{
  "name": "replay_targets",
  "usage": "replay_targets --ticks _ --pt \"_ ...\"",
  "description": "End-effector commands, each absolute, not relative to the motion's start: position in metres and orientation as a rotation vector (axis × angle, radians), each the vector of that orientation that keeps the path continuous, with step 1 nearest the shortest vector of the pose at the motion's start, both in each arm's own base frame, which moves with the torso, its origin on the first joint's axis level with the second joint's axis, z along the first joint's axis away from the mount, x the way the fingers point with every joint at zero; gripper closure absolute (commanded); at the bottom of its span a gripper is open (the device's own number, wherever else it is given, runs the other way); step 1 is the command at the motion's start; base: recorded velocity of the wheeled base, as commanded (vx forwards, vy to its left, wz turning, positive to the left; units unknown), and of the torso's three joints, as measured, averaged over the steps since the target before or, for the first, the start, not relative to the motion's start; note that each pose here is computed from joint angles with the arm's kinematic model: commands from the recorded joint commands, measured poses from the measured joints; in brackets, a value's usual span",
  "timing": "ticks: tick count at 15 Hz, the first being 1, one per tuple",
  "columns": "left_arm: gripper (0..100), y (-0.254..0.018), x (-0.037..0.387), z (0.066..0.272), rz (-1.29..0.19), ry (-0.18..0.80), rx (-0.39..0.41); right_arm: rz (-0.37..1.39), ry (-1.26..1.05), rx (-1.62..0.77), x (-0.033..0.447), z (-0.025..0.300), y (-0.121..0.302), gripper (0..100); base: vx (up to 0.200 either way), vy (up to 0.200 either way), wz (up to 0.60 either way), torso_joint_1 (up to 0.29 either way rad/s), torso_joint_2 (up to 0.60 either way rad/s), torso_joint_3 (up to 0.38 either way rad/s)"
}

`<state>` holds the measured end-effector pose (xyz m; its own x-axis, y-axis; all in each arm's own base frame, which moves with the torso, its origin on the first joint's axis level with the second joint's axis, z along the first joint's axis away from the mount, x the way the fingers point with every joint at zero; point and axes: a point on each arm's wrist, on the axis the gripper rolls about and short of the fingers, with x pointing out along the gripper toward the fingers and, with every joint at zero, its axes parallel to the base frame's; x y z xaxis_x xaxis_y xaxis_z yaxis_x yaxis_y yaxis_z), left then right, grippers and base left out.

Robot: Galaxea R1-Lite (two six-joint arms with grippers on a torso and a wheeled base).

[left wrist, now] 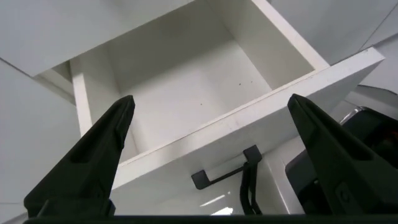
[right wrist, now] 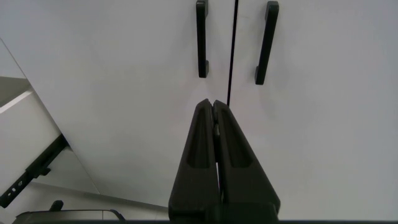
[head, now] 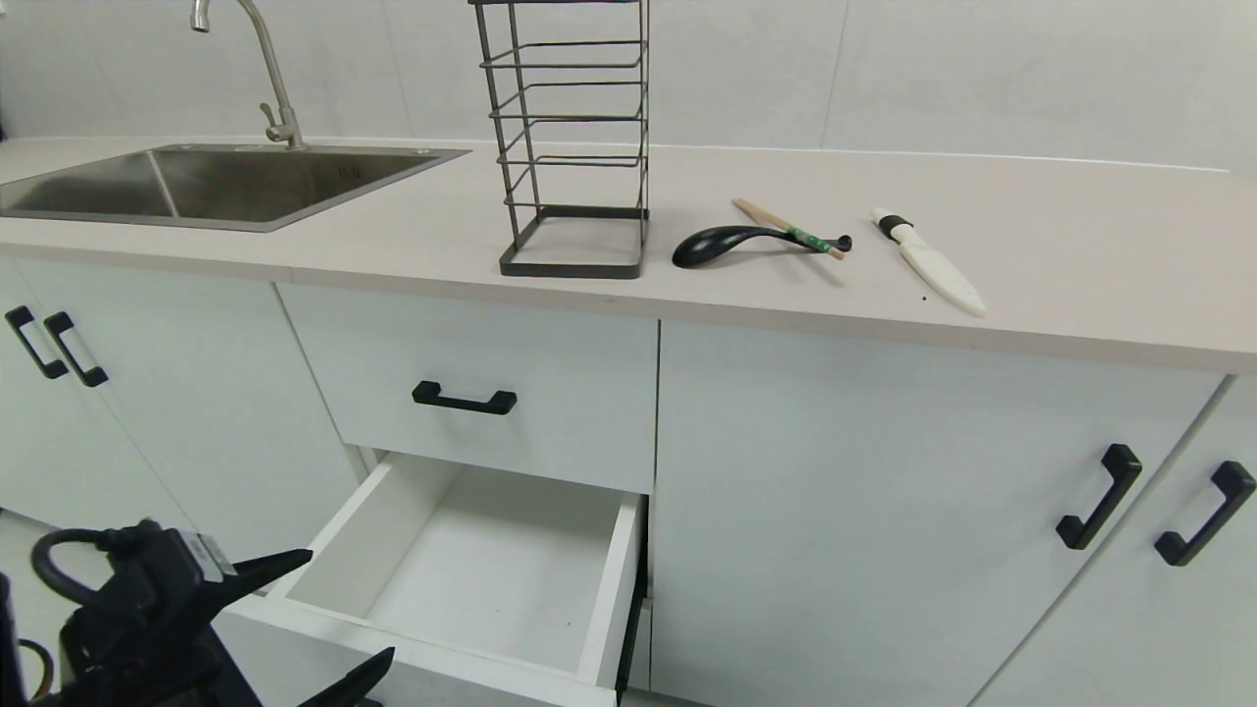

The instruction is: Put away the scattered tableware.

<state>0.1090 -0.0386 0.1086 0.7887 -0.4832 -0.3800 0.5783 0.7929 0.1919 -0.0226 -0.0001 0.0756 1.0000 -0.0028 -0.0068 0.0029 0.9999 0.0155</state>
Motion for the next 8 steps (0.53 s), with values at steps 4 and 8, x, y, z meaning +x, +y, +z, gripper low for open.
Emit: replay_targets --ticks 4,8 --pt "0 -0.022 0.073 0.125 -0.484 0.132 0.316 -0.003 0.008 0.015 -0.023 0.076 0.0 100 0.0 0.0 0.0 0.0 0.0 0.0" --pt "0 -0.012 0.039 0.134 -0.412 -0.075 0.327 -0.003 0.008 0.015 -0.023 0.076 0.0 100 0.0 0.0 0.0 0.0 0.0 0.0"
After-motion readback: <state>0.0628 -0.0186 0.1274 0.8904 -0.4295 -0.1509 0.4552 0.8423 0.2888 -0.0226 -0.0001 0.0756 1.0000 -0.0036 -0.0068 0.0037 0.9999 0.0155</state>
